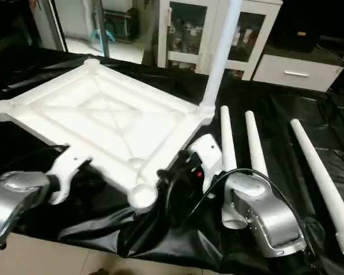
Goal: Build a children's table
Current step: Rotate table base
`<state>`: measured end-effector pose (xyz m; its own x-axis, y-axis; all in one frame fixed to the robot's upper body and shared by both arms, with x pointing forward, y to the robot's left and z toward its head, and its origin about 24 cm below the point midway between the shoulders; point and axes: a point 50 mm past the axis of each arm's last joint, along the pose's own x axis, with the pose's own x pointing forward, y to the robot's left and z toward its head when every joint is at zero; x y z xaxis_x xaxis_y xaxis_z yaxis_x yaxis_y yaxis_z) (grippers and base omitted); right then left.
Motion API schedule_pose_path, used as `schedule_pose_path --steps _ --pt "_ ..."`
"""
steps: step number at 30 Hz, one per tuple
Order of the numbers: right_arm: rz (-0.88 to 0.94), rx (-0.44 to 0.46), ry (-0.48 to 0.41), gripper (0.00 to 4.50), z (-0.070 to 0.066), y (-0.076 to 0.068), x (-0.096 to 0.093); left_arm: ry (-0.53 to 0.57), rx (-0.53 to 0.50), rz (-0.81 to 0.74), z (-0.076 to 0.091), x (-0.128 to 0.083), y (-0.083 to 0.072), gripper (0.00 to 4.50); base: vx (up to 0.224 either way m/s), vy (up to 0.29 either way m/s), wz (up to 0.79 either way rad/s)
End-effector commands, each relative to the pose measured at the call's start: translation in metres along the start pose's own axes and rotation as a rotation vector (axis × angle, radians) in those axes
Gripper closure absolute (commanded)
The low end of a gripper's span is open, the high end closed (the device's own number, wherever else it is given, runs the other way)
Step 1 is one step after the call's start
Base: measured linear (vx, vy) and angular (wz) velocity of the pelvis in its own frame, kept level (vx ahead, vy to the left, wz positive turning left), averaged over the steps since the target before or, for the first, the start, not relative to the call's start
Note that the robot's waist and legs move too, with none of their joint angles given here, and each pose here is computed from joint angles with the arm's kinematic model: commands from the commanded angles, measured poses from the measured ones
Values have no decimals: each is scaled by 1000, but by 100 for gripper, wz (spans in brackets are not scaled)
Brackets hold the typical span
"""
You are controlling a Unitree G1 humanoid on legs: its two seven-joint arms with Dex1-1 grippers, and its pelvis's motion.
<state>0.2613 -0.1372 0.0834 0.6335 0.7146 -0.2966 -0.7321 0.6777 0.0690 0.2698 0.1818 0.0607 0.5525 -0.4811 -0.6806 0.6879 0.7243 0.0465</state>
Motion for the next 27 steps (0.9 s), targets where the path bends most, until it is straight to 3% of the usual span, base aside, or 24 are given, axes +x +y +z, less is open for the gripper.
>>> schedule_pose_path --steps 1,12,18,22,27 --pt "-42 -10 -13 42 4 -4 -5 -28 35 -10 9 4 -2 327 0 0 0" --pt "-78 -8 -36 42 9 -8 -4 -86 39 -32 21 20 -11 327 0 0 0" --pt "-136 1 -51 42 12 -13 -3 -149 32 -40 36 40 -22 327 0 0 0" --pt "-193 13 -53 42 15 -17 -3 -166 41 -2 44 50 -21 327 0 0 0" --pt "-286 6 -45 42 18 -24 -7 -179 57 -2 47 45 -18 327 0 0 0"
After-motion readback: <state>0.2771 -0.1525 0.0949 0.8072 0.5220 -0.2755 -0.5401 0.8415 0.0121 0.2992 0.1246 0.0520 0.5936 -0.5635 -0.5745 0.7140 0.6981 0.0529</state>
